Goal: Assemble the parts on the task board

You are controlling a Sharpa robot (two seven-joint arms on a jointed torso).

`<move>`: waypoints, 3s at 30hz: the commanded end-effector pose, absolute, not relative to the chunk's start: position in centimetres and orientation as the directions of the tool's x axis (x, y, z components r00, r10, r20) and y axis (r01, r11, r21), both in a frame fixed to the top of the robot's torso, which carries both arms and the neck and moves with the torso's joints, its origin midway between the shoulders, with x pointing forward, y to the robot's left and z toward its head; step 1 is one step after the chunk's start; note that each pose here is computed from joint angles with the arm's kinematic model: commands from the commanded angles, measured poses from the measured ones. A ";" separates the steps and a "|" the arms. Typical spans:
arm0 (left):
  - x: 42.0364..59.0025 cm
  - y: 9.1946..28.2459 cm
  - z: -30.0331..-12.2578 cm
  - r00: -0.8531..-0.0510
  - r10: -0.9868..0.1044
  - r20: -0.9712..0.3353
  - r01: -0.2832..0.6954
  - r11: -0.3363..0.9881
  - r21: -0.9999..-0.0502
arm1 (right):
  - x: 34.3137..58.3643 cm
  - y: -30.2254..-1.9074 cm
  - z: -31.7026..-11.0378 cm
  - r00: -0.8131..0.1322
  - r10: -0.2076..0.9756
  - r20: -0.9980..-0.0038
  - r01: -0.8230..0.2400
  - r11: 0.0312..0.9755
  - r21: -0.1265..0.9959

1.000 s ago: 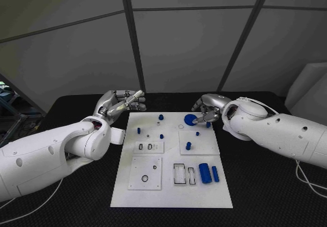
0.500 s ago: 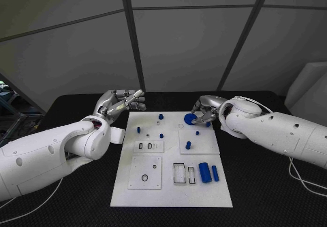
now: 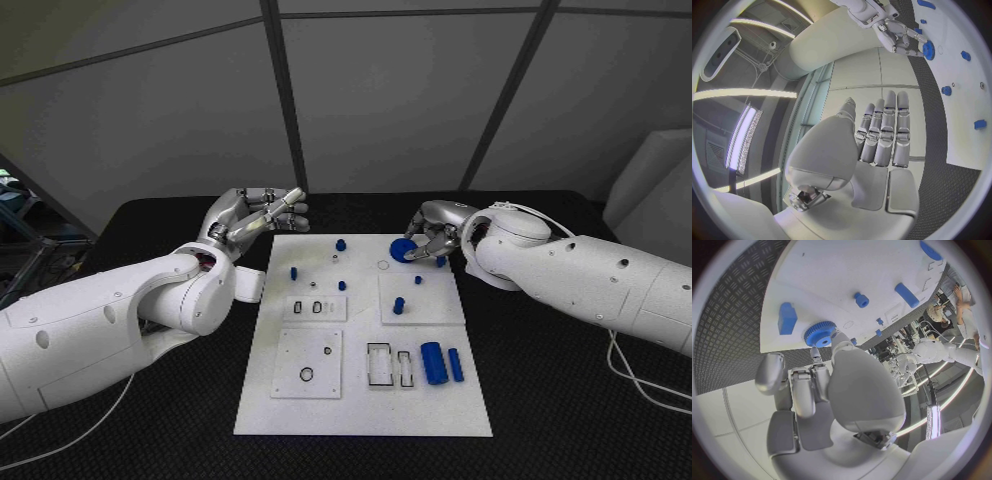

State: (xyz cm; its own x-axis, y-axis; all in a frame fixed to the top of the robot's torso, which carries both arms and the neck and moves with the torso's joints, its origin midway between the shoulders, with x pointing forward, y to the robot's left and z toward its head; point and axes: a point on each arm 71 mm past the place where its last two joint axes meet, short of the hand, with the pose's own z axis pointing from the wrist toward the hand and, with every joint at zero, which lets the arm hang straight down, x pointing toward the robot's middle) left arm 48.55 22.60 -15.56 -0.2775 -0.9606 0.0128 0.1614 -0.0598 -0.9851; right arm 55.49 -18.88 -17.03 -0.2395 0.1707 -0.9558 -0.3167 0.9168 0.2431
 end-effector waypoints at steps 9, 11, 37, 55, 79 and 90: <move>48.6 22.4 -15.4 -0.294 -0.956 0.014 0.164 -0.065 -0.984 | 55.8 -18.4 -17.3 -0.266 0.153 -0.952 -0.309 0.922 0.235; 48.6 22.4 -15.5 -0.294 -0.956 0.014 0.164 -0.065 -0.984 | 55.8 -18.3 -17.3 -0.264 0.144 -0.954 -0.310 0.924 0.225; 48.6 22.5 -15.5 -0.300 -0.954 0.016 0.155 -0.065 -0.986 | 55.5 -17.3 -16.5 -0.141 0.077 -0.987 -0.379 0.917 0.126; 48.7 22.3 -15.6 -0.303 -0.953 0.017 0.152 -0.066 -0.986 | 52.0 -12.5 -14.1 -0.005 0.157 -0.988 -0.522 0.842 0.136; 48.6 22.0 -15.6 -0.307 -0.952 0.019 0.153 -0.069 -0.986 | 52.2 -5.2 -15.4 -0.025 0.139 -0.990 -0.594 0.794 0.127; 48.7 21.9 -15.6 -0.307 -0.951 0.019 0.154 -0.070 -0.986 | 52.5 -4.4 -17.0 -0.051 0.122 -0.991 -0.591 0.797 0.128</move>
State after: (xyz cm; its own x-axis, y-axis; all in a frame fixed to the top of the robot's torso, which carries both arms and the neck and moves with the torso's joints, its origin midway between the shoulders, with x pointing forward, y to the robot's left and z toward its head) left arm 48.71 22.07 -15.74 -0.2957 -0.9551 0.0197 0.1455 -0.0654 -0.9872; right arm 52.47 -4.46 -17.07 -0.0598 0.1273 -0.9901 -0.5804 0.8025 0.1382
